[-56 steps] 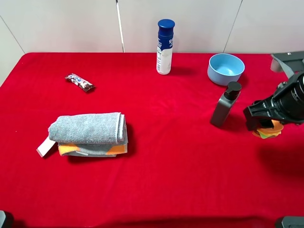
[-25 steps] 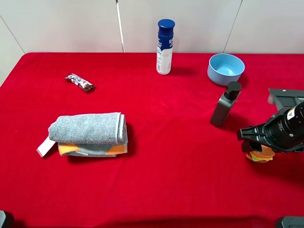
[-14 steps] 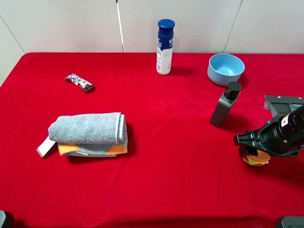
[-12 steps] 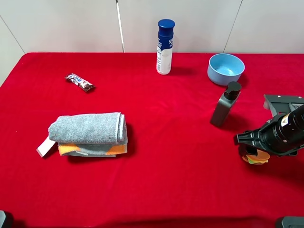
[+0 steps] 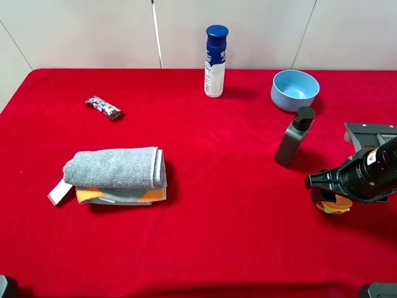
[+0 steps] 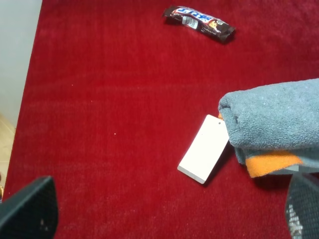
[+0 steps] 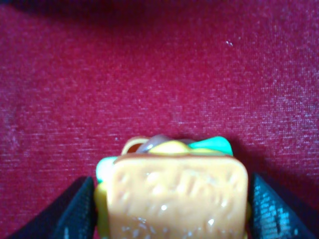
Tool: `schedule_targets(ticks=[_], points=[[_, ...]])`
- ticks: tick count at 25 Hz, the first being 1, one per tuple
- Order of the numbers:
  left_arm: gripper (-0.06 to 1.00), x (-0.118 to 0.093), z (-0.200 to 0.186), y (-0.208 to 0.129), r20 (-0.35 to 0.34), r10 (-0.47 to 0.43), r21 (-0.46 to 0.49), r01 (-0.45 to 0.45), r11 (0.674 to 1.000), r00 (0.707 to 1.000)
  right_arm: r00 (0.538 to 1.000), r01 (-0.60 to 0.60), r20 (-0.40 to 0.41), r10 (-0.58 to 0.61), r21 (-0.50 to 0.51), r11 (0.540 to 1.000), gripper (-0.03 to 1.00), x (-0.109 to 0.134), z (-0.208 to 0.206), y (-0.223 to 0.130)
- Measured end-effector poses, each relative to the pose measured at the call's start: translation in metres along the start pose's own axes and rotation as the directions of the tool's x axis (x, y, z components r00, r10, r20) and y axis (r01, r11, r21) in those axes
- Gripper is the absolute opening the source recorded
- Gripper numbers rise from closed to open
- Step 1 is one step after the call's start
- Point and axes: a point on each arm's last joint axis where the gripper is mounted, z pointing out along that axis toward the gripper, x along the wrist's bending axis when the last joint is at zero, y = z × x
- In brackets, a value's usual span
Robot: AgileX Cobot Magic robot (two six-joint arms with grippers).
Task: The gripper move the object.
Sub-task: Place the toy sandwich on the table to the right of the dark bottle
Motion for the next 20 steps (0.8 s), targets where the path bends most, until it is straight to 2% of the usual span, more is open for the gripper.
schedule_targets(ticks=[20], points=[[0.90, 0.0000, 0.0000, 0.0000, 0.000, 0.000, 0.000, 0.000, 1.000, 1.000, 0.999, 0.038, 0.000, -0.038, 0.002, 0.999, 0.47, 0.0000, 0.0000, -0.0002]])
